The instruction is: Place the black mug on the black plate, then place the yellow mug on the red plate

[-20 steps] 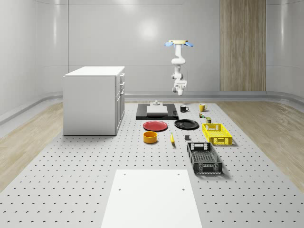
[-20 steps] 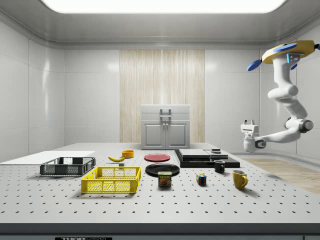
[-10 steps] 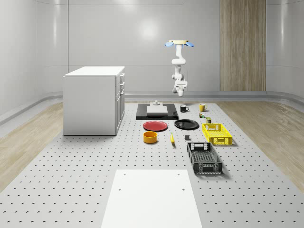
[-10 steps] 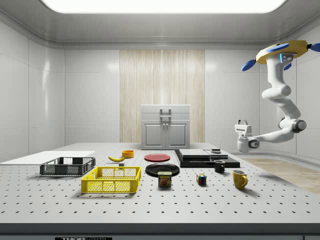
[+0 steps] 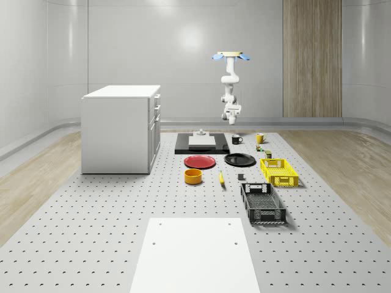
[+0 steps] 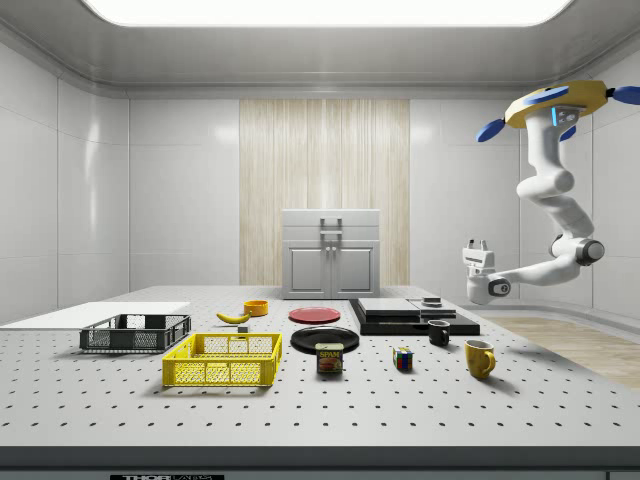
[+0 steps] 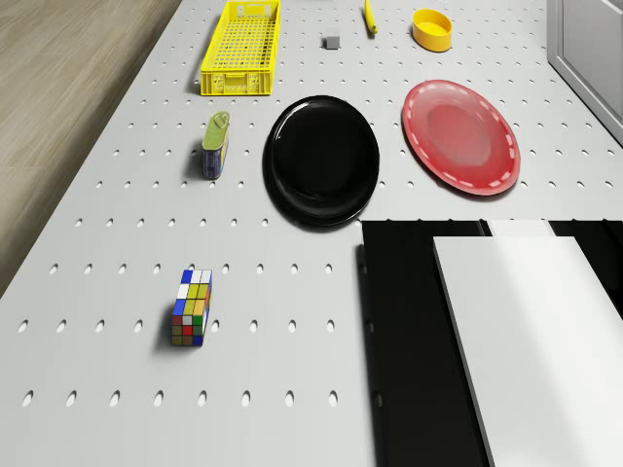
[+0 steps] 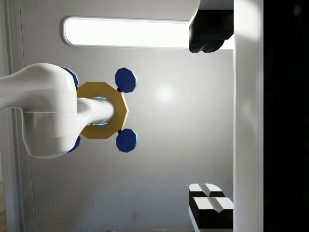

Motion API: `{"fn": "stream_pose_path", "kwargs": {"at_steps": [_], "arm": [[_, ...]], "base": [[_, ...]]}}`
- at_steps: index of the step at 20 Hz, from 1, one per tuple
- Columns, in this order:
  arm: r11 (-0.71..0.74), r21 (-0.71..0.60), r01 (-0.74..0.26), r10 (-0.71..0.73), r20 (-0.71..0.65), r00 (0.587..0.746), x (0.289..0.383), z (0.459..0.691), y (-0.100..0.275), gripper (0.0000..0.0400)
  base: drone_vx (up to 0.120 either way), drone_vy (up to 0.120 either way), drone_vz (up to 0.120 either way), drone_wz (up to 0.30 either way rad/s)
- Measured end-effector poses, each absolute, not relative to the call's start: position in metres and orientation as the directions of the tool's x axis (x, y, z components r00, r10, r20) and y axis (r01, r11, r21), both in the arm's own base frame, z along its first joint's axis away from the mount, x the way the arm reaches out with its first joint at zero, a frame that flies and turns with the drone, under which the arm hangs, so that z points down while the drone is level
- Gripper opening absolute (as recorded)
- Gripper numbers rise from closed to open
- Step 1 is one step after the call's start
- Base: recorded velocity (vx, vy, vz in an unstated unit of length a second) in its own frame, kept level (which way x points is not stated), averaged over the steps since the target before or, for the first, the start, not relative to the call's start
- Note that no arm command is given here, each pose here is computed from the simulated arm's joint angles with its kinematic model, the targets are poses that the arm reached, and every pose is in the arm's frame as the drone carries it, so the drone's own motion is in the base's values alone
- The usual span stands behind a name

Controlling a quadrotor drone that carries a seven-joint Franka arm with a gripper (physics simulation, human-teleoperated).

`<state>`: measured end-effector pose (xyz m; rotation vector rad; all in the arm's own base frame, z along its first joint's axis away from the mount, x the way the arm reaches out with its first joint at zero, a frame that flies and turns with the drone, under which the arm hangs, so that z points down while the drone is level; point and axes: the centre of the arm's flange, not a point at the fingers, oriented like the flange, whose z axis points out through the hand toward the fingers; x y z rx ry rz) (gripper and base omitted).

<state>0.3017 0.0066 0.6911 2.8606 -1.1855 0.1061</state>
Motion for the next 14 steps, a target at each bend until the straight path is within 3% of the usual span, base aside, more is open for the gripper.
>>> {"fn": "stream_pose_path", "kwargs": {"at_steps": [8, 12, 14], "arm": [[-0.688, 0.142, -0.712, -0.681, 0.215, 0.7, 0.3012, 0.688, 0.025, 0.04], [-0.63, 0.299, -0.717, -0.615, 0.373, 0.695, 0.3012, 0.679, 0.047, 0.04], [-0.559, 0.409, -0.721, -0.539, 0.481, 0.691, 0.3014, 0.669, 0.063, 0.04]], "base": [[0.0, 0.0, 0.0, 0.0], [0.0, 0.0, 0.0, 0.0], [0.0, -0.08, 0.0, 0.0]]}}
